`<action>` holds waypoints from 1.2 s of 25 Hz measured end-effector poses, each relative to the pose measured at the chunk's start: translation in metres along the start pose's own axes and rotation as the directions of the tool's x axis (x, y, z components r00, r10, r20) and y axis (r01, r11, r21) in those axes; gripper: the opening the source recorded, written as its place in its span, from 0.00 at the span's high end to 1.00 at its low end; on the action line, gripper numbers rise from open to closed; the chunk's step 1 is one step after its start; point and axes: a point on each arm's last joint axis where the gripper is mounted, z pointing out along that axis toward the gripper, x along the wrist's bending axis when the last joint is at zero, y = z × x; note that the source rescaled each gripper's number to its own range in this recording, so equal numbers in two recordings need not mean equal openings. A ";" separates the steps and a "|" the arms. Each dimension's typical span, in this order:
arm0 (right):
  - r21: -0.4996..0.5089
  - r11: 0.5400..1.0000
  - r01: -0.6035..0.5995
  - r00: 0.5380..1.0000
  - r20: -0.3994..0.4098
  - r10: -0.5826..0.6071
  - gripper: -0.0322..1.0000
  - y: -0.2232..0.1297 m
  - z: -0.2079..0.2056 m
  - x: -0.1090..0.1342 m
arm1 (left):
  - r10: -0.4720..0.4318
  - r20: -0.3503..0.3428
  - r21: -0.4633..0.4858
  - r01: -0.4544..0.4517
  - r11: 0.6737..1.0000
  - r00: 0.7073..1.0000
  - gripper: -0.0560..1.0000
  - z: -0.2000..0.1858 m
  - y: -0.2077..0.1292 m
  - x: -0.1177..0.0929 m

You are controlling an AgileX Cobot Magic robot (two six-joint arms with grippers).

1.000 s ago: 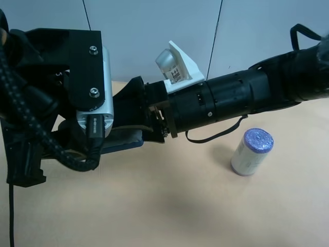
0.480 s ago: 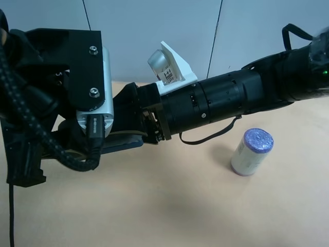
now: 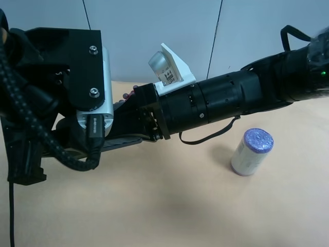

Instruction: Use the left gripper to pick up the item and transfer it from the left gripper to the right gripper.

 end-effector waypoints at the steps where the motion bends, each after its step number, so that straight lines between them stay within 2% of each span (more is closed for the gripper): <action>1: 0.000 1.000 0.006 1.000 0.010 -0.006 0.97 0.000 0.000 -0.001 | -0.008 0.000 0.000 0.008 1.000 1.000 0.72 0.000 0.000 0.000; 2: 0.000 1.000 0.009 1.000 0.012 -0.009 0.97 0.000 0.000 -0.001 | -0.014 -0.002 -0.006 0.014 1.000 1.000 0.48 0.000 0.001 0.000; 3: 0.000 1.000 0.009 1.000 0.012 -0.009 0.97 0.000 0.000 -0.001 | -0.016 -0.007 -0.014 0.016 1.000 1.000 0.30 0.000 0.001 0.001; 4: 0.000 1.000 0.010 1.000 0.012 -0.010 0.97 0.000 0.000 -0.001 | -0.014 -0.014 -0.017 0.013 1.000 1.000 0.17 0.000 0.002 0.001; 6: 0.000 1.000 0.010 1.000 0.013 -0.010 0.97 0.000 0.000 -0.001 | -0.012 -0.021 -0.019 0.011 1.000 1.000 0.05 0.000 0.002 0.002; 12: 0.000 1.000 0.010 1.000 0.014 -0.010 0.97 0.000 0.000 -0.001 | -0.014 -0.013 0.011 0.014 1.000 1.000 0.01 -0.003 -0.003 0.001; 16: 0.000 1.000 0.010 1.000 0.015 -0.010 0.97 0.000 0.000 -0.001 | -0.065 -0.019 0.031 0.066 0.997 0.998 0.01 -0.023 -0.014 0.000; 18: 0.000 1.000 0.010 1.000 0.015 -0.010 0.97 0.000 0.000 -0.001 | -0.098 -0.043 -0.002 0.098 0.995 0.994 0.01 -0.040 -0.017 0.002; 21: 0.000 1.000 0.010 1.000 0.015 -0.010 0.97 0.000 0.000 -0.001 | -0.178 -0.101 -0.108 0.167 0.980 0.979 0.01 -0.074 -0.022 0.007; 26: 0.000 1.000 0.010 1.000 0.015 -0.010 0.97 0.000 0.000 -0.001 | -0.367 -0.158 -0.287 0.313 0.905 0.917 0.01 -0.123 -0.046 0.008; 30: 0.000 1.000 0.010 1.000 0.015 -0.010 0.97 0.000 0.000 -0.001 | -0.495 -0.140 -0.429 0.399 0.811 0.857 0.00 -0.157 -0.077 -0.001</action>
